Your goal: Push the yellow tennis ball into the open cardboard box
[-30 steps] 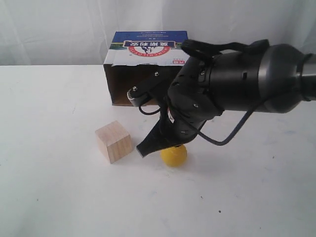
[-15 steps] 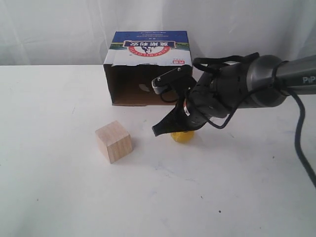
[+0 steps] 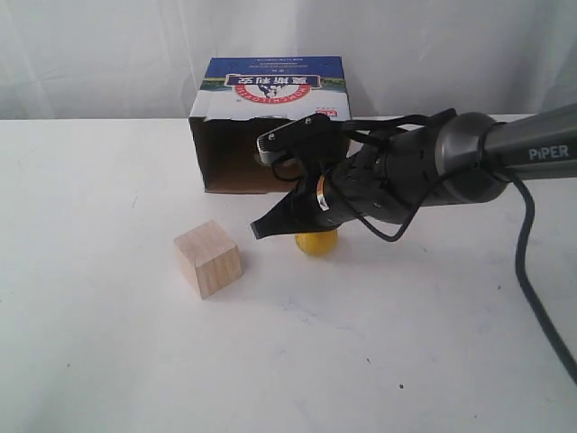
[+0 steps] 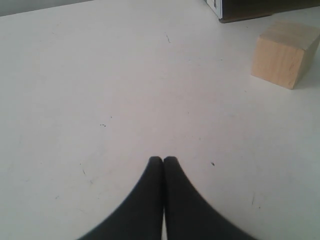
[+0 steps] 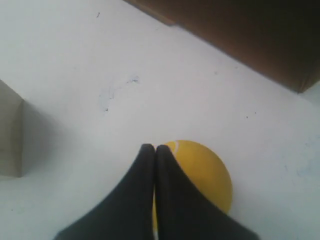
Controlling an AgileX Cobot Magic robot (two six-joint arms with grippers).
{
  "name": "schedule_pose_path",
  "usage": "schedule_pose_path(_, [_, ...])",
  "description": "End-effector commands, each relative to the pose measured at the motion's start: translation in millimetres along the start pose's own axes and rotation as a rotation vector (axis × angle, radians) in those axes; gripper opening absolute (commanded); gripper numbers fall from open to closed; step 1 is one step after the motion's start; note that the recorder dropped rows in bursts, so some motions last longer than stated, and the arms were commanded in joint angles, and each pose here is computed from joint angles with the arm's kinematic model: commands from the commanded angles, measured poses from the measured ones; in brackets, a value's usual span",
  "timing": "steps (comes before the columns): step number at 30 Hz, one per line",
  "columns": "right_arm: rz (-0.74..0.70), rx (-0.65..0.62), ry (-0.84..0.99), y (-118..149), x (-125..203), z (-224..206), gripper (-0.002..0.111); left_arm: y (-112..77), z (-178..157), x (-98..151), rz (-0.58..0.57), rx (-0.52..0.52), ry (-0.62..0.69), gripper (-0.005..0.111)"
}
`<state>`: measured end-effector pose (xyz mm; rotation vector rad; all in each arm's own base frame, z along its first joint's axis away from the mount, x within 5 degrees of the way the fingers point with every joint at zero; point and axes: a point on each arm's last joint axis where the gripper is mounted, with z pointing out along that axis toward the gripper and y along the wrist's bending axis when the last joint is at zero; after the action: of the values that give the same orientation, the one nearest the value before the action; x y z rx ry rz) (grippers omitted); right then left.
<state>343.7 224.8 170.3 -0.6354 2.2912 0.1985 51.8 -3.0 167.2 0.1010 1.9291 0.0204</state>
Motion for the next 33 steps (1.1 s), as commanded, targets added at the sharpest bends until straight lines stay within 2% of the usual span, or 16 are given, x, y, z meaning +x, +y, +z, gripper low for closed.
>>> schedule_pose_path(1, [-0.008, -0.017, -0.082, -2, -14, -17, 0.000, -0.4, 0, 1, -0.006, 0.004, -0.001, 0.000])
schedule_pose_path(3, [-0.005, -0.003, -0.087, -4, -19, -27, 0.000, -0.4, 0, 1, -0.006, 0.004, -0.001, 0.000])
schedule_pose_path(7, [0.007, 0.108, 0.077, -17, -5, -29, 0.000, -0.4, 0, 1, -0.006, 0.004, -0.001, 0.000])
schedule_pose_path(16, [-0.003, 0.091, 0.138, -14, 13, -1, 0.000, -0.4, 0, 1, -0.006, 0.004, -0.001, 0.000])
schedule_pose_path(33, [0.010, -0.053, -0.086, -1, -6, 3, 0.000, -0.4, 0, 1, -0.006, 0.004, -0.001, 0.000])
